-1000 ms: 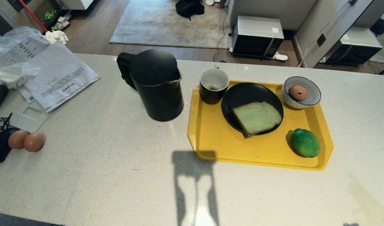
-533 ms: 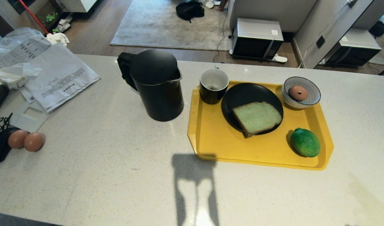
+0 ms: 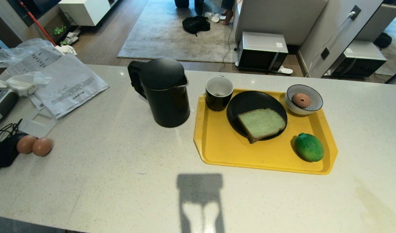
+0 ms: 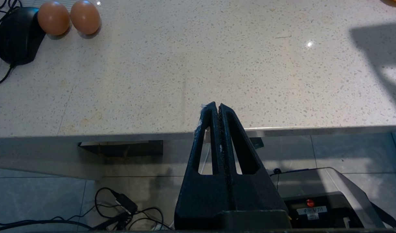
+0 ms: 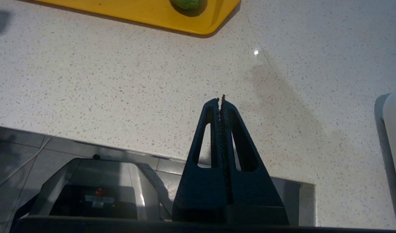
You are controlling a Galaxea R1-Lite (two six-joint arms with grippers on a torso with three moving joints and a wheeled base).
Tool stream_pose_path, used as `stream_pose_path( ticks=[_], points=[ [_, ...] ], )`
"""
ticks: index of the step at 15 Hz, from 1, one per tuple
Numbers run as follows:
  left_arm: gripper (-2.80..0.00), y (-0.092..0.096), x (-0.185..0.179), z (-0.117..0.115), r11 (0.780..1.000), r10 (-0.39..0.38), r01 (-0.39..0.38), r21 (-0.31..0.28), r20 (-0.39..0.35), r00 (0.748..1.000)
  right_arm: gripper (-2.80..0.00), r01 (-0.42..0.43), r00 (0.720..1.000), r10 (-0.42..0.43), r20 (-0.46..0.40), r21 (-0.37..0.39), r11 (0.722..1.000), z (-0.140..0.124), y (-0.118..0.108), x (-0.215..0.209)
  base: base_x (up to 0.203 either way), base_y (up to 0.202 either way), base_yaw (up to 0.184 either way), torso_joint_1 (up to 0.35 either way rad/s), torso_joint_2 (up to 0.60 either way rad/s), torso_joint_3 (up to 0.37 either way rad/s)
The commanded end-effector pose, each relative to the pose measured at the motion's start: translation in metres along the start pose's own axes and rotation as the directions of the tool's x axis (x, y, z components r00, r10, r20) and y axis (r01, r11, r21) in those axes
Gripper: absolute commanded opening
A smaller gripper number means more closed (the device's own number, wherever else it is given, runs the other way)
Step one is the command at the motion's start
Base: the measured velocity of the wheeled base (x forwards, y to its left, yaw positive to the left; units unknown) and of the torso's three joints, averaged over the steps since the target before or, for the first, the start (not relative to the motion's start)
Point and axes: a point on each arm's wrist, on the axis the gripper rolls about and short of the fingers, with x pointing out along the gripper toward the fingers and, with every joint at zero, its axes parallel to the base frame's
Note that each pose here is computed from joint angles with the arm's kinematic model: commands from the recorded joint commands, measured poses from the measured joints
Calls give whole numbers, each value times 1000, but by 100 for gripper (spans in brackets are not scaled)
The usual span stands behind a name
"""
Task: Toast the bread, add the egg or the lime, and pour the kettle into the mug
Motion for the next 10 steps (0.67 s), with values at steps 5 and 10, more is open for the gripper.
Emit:
stream_pose_path(
  ticks=[5, 10],
  points=[
    [-280, 0, 0, 0, 1000, 0, 0, 1, 1, 1000, -280, 0, 1000, 0, -1, -2, 1000, 0, 0, 0, 0, 0, 0, -93, 177, 86],
    [-280, 0, 0, 0, 1000, -1, 1, 0, -1, 1000, -280, -2, 1000, 2, -1, -1, 1000, 0, 0, 0, 0, 0, 0, -105, 205, 97]
  ],
)
